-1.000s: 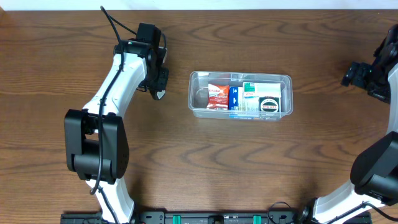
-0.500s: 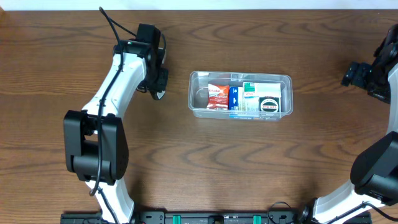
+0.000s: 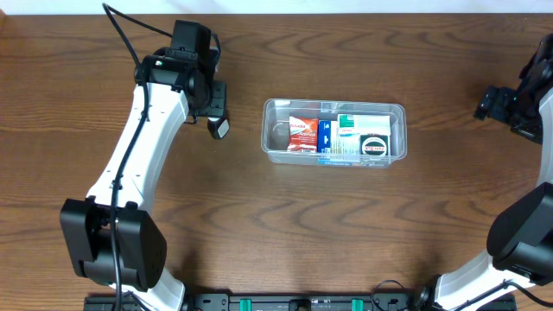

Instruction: Pack container

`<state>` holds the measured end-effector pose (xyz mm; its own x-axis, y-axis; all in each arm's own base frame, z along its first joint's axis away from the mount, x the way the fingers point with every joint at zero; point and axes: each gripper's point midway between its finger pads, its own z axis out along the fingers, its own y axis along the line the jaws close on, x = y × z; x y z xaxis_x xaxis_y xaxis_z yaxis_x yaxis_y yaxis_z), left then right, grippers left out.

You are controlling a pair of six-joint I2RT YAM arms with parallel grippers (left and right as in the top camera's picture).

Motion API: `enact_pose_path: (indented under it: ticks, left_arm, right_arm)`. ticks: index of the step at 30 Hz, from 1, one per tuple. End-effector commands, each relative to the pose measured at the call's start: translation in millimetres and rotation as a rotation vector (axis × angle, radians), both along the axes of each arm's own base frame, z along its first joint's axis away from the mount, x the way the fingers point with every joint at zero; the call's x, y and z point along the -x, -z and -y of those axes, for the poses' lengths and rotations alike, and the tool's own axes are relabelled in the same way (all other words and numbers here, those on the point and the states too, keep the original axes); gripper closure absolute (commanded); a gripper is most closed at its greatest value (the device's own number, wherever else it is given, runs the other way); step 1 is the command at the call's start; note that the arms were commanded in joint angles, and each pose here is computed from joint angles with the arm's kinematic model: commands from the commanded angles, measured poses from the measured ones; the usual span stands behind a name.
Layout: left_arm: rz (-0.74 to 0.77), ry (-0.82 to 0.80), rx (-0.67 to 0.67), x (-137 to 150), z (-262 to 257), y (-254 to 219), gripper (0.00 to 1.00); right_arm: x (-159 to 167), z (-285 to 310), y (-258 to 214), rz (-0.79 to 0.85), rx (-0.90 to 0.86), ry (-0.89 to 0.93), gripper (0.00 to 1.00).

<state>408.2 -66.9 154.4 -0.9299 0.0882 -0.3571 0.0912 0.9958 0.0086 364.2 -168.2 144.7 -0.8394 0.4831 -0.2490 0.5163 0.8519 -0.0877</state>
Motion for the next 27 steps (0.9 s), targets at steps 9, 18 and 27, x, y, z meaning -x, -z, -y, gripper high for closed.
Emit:
enact_pose_path:
  ticks: [9,18,27]
  left_arm:
    - [-0.013,0.083,-0.042,-11.4,-0.4,14.2,0.24]
    - [-0.072,0.1,-0.052,-14.1,0.8,42.5,0.24]
    - [-0.101,0.101,-0.052,-16.4,1.8,58.4,0.41]
  right_arm:
    - [-1.6,5.4,-5.9,0.012,0.014,-0.004,0.01]
    - [-1.6,5.4,-5.9,0.012,0.014,-0.004,0.01]
    - [-1.6,5.4,-5.9,0.012,0.014,-0.004,0.01]
